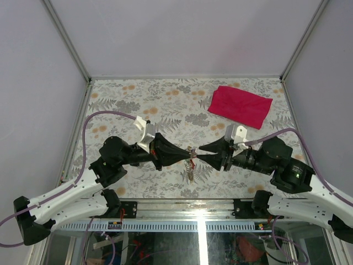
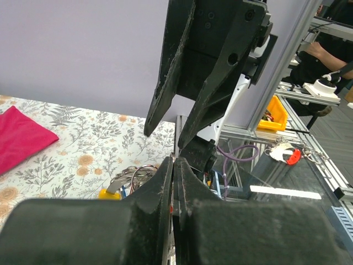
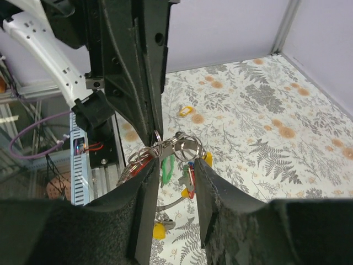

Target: Put the keys on the keyring

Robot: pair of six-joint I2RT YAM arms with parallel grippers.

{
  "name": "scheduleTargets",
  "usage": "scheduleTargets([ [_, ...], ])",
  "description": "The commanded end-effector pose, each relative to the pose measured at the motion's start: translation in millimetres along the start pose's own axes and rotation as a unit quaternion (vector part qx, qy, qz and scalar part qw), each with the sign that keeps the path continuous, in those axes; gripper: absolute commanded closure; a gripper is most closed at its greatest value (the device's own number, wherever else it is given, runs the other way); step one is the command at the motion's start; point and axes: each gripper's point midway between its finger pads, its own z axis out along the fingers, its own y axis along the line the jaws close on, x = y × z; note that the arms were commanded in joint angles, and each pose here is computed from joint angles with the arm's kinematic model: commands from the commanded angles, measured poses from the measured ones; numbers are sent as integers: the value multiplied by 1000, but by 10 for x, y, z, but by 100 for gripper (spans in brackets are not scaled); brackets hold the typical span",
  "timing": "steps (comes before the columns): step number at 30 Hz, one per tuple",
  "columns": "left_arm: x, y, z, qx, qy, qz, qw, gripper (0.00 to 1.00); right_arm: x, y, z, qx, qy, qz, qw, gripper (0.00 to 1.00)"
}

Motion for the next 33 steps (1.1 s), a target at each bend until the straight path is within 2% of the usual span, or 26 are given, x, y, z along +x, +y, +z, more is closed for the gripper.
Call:
scheduleTargets([
  [1, -364, -228, 27, 49, -54, 37, 997, 100, -283, 144, 12, -48, -44, -43, 997, 63],
  [7, -361, -245, 27, 54, -54, 38, 996, 100, -218, 239, 71, -80, -28, -44, 995, 65],
  [10, -357, -243, 23, 53, -54, 38, 996, 100, -198, 290, 99, -96, -24, -41, 994, 70],
  [21, -357, -259, 10, 55, -55, 38, 996, 100, -215, 310, 145, -103, -30, -36, 994, 80],
  [29, -360, -262, 8, 55, -55, 38, 996, 100, -209, 343, 147, -113, -26, -33, 993, 99],
  [33, -347, -248, 1, 49, -53, 36, 997, 98, -187, 346, 114, -114, -9, -36, 993, 100],
])
